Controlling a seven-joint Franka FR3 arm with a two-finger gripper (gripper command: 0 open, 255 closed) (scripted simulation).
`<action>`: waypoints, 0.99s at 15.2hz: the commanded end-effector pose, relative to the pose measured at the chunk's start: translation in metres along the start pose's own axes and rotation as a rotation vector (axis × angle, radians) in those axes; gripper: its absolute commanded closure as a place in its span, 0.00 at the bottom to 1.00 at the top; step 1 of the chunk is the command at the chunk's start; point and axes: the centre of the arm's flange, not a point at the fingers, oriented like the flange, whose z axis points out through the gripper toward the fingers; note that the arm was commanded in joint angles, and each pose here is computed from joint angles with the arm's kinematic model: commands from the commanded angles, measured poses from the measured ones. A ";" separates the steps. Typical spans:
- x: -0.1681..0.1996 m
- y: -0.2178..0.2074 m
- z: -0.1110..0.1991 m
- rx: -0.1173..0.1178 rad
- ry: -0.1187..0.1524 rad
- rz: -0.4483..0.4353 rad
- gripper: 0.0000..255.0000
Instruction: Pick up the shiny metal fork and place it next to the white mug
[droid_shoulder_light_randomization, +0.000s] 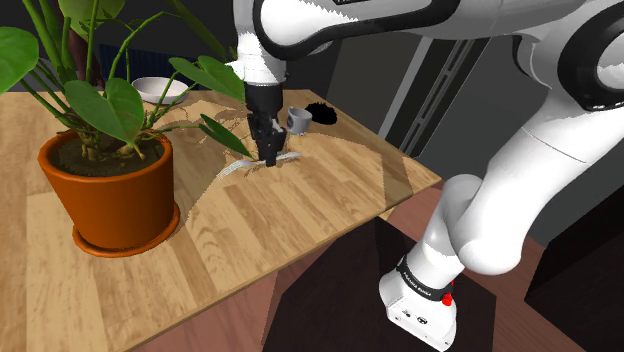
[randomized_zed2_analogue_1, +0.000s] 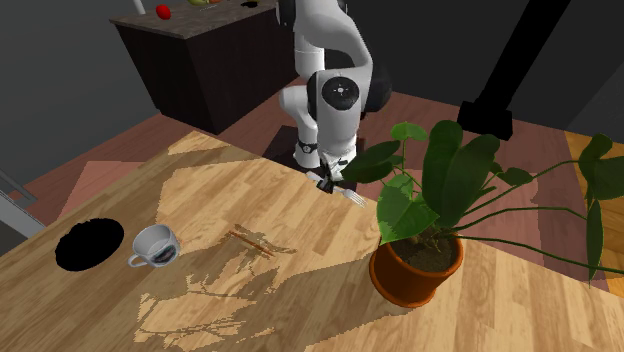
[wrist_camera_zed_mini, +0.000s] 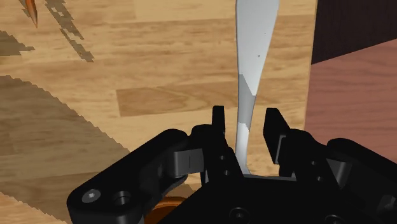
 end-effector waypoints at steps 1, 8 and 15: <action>-0.015 0.021 -0.004 0.000 0.000 -0.001 1.00; -0.070 0.095 -0.014 0.000 0.000 -0.001 1.00; -0.125 0.168 -0.024 0.000 0.000 -0.001 1.00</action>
